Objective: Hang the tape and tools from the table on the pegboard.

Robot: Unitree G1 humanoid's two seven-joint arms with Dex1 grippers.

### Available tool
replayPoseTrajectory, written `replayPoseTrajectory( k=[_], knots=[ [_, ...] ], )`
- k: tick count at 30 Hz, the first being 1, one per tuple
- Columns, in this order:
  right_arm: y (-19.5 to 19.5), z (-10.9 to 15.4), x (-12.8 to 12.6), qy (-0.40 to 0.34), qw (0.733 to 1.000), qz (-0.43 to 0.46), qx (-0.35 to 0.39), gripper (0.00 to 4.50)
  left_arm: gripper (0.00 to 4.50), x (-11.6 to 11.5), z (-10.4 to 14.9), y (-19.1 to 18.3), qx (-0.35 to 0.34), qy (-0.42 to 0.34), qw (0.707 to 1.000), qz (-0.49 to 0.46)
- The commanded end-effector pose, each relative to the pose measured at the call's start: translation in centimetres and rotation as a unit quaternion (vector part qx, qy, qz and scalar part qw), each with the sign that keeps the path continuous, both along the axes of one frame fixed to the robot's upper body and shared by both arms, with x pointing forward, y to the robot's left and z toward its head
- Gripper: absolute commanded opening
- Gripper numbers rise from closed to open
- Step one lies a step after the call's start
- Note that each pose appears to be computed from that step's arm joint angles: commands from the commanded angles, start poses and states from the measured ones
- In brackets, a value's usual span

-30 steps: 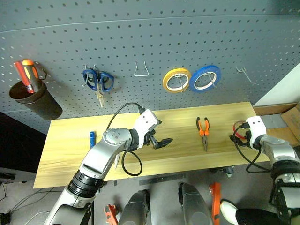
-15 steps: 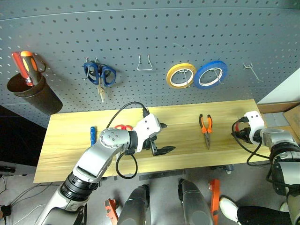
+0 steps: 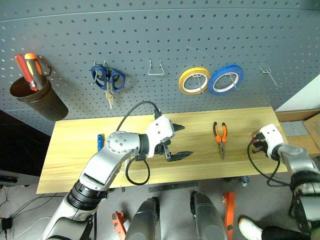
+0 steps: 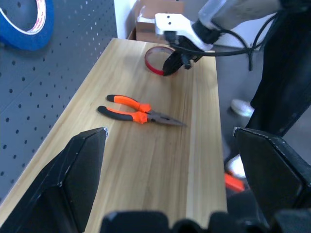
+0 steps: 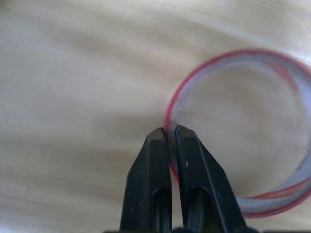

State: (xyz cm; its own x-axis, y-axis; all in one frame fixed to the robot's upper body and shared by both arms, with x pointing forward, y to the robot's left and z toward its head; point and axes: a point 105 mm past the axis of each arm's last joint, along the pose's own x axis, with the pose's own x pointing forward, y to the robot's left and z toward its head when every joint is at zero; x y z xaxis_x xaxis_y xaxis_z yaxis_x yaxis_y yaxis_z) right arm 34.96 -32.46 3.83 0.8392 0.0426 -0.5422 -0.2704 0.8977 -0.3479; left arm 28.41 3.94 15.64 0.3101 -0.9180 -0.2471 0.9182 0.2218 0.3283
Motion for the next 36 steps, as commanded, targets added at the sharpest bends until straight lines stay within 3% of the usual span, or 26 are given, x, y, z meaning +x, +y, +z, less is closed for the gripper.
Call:
replayPoseTrajectory(
  k=[1,7,11,15,24,29,32,36],
  knots=[
    [1.2,7.6,-0.9,-0.142,0.989,-0.008,-0.030,0.02,4.50,-0.2,1.7,-1.3,-0.033,-0.037,0.999,-0.020],
    [6.3,16.5,-4.1,-0.326,0.942,-0.029,-0.077,0.02,4.50,1.5,3.7,-2.3,-0.080,-0.081,0.993,-0.001],
    [8.9,19.4,-3.6,-0.377,0.925,-0.024,-0.029,0.02,4.50,2.3,4.8,-3.0,-0.107,-0.096,0.990,0.010],
    [8.6,20.9,-1.7,-0.386,0.922,-0.031,0.017,0.02,4.50,2.5,5.2,-3.5,-0.116,-0.104,0.988,0.009],
    [6.6,19.7,3.6,-0.358,0.921,-0.049,0.146,0.02,4.50,2.5,5.1,-3.2,-0.111,-0.108,0.988,0.017],
    [7.0,18.5,4.5,-0.347,0.919,-0.047,0.181,0.02,4.50,3.0,4.9,-2.4,-0.113,-0.101,0.988,0.038],
    [7.7,17.2,4.2,-0.326,0.928,-0.041,0.178,0.63,4.50,3.2,4.5,-1.8,-0.107,-0.099,0.988,0.049],
    [9.9,12.4,1.8,-0.252,0.954,-0.023,0.163,2.06,4.50,4.0,3.0,0.8,-0.064,-0.104,0.990,0.076]
  ],
)
